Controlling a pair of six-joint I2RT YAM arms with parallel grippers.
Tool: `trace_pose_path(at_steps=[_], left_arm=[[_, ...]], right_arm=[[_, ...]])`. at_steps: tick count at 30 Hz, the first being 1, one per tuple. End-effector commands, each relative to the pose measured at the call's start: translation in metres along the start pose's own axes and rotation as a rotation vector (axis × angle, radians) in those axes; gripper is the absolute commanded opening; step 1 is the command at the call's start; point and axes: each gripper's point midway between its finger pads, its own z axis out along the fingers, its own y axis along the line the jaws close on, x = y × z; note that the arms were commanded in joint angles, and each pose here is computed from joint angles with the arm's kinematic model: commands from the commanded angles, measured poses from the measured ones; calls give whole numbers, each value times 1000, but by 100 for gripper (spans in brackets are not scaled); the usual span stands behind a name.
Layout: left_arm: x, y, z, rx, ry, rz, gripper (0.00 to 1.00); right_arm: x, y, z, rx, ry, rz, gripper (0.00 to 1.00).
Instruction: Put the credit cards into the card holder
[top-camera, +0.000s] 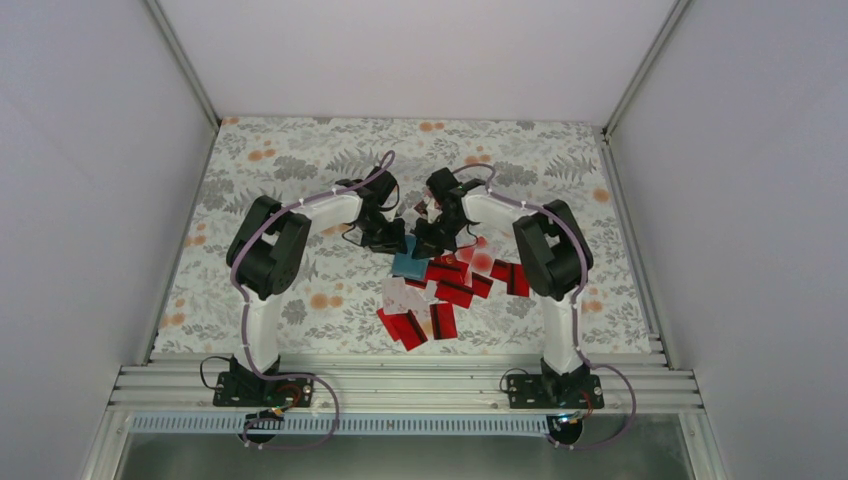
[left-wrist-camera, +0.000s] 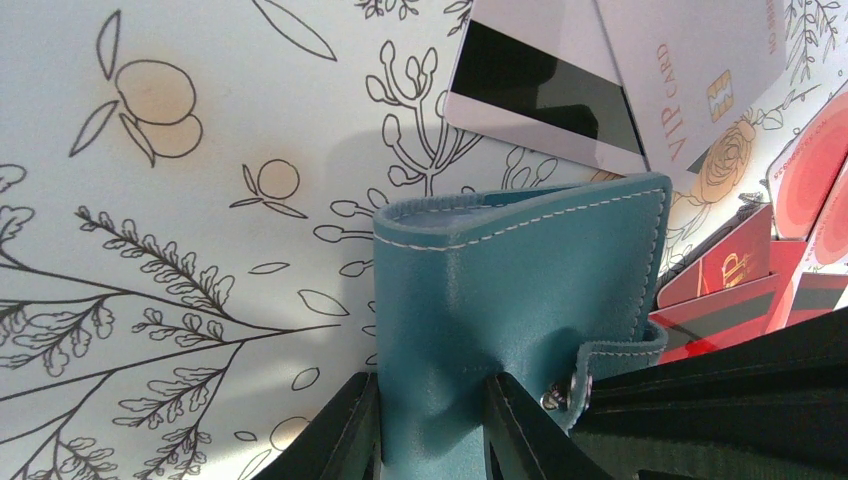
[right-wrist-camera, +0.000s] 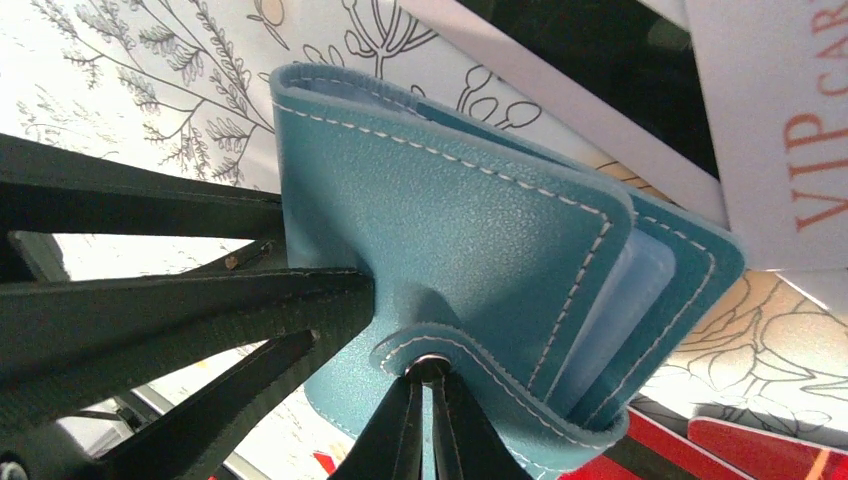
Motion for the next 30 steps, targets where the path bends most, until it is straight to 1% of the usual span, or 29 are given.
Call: trace_pose_path(at_steps=[1, 12, 16, 22, 26, 30], left_arm=[[28, 19, 39, -75, 86, -8, 26], [27, 15, 41, -60, 68, 7, 26], [25, 8, 40, -38, 51, 19, 26], [25, -3, 34, -24, 30, 50, 26], [29, -5, 38, -24, 39, 64, 26], [35, -8, 41, -12, 46, 86, 26]], right_arm=[[12, -73, 69, 290, 59, 48, 4], [18, -69, 80, 287, 162, 88, 4], [22, -70, 86, 279, 209, 136, 4], [31, -82, 92, 330, 299, 252, 4], [25, -88, 98, 403, 323, 334, 4], [24, -90, 111, 408, 363, 378, 4]])
